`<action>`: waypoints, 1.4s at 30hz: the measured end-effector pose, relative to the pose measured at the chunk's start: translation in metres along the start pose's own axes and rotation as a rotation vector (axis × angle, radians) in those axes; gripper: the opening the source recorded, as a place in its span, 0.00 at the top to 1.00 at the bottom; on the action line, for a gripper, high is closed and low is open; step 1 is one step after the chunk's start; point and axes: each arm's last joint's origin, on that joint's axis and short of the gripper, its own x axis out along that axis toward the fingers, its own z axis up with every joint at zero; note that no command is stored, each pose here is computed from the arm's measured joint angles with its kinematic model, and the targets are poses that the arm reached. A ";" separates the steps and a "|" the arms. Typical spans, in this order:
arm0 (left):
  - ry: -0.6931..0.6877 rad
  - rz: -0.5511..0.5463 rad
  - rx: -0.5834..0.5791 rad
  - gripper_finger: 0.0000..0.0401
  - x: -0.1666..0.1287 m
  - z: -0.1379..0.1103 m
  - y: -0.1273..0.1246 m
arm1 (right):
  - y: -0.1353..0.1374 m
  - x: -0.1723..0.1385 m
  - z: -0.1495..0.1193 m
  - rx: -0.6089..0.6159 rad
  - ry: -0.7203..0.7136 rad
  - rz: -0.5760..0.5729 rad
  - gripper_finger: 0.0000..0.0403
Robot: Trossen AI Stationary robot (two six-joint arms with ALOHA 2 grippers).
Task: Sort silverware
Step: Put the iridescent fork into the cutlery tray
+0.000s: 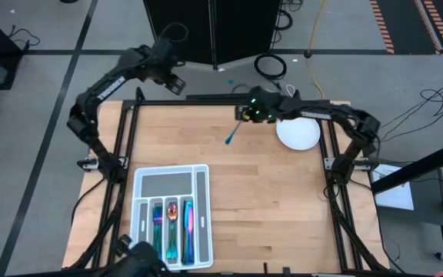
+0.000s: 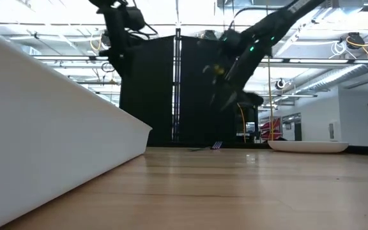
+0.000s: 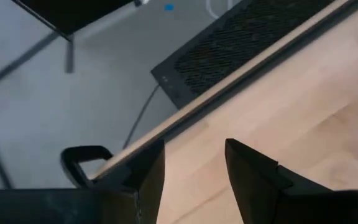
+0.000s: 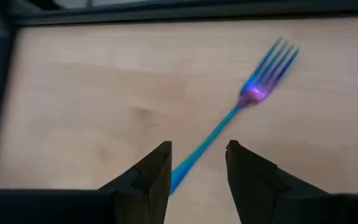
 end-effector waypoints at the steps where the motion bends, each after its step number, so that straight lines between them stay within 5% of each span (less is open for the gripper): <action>1: -0.008 -0.018 -0.015 0.58 -0.004 -0.002 0.005 | 0.001 0.008 -0.005 0.005 -0.010 -0.025 0.65; 9: -0.052 -0.077 0.012 0.58 -0.022 -0.006 0.006 | 0.005 0.053 -0.028 0.038 -0.098 -0.160 0.65; 15: -0.065 -0.111 0.059 0.58 -0.024 -0.006 -0.003 | 0.018 0.087 -0.039 0.018 -0.061 -0.188 0.65; 24: -0.052 -0.138 0.110 0.58 -0.025 -0.008 -0.011 | 0.015 0.122 -0.059 -0.032 0.039 -0.386 0.65; 42: -0.055 -0.138 0.160 0.58 -0.025 -0.008 -0.012 | 0.015 0.092 -0.069 -0.183 0.171 -0.558 0.68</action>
